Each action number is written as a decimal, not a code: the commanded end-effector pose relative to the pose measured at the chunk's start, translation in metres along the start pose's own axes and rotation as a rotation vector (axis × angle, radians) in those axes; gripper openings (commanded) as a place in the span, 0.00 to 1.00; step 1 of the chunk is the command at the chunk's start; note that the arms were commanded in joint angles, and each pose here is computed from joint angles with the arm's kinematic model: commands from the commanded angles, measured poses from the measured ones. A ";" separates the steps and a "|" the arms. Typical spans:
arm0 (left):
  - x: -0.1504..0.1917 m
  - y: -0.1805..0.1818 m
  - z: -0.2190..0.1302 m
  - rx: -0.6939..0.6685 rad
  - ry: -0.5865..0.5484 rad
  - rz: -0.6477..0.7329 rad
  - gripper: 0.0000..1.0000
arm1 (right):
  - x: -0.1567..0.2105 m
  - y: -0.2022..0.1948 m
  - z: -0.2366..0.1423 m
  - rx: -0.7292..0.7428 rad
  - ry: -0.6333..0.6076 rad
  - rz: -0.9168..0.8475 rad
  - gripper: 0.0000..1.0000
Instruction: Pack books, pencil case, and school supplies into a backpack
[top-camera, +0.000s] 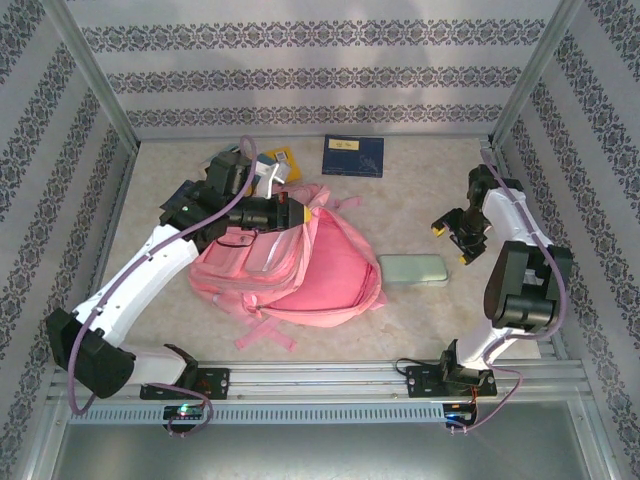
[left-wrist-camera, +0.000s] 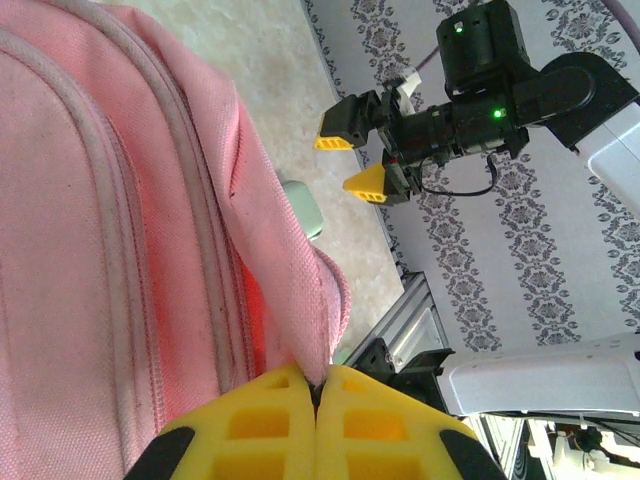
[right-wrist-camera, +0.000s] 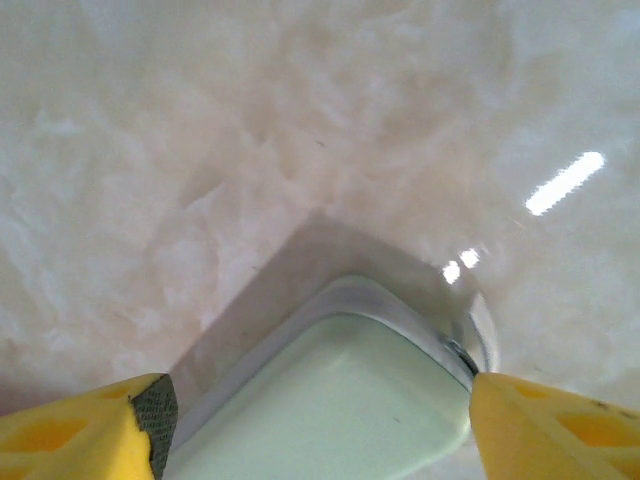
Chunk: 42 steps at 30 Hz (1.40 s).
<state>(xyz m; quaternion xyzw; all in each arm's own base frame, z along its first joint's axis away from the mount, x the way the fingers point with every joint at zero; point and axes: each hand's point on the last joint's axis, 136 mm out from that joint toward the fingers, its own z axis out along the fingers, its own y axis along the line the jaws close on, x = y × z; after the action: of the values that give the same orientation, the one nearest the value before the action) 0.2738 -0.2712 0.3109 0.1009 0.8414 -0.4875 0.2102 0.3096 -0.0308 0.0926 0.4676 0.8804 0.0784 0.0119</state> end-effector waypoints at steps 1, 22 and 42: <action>-0.002 -0.010 -0.013 0.010 -0.040 0.052 0.00 | 0.016 -0.017 -0.006 0.056 -0.014 0.182 0.84; -0.001 -0.011 -0.009 0.031 -0.028 0.005 0.00 | 0.070 0.002 0.052 -0.102 0.028 0.518 0.98; -0.009 -0.017 -0.011 0.025 -0.030 0.006 0.00 | 0.049 0.023 0.074 -0.174 -0.034 0.458 0.77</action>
<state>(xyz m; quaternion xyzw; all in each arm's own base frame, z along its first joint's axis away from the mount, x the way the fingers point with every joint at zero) 0.2729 -0.2685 0.3085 0.0855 0.8455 -0.4851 0.2062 0.3032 0.0361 0.0230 0.6639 0.7323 0.1494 0.0268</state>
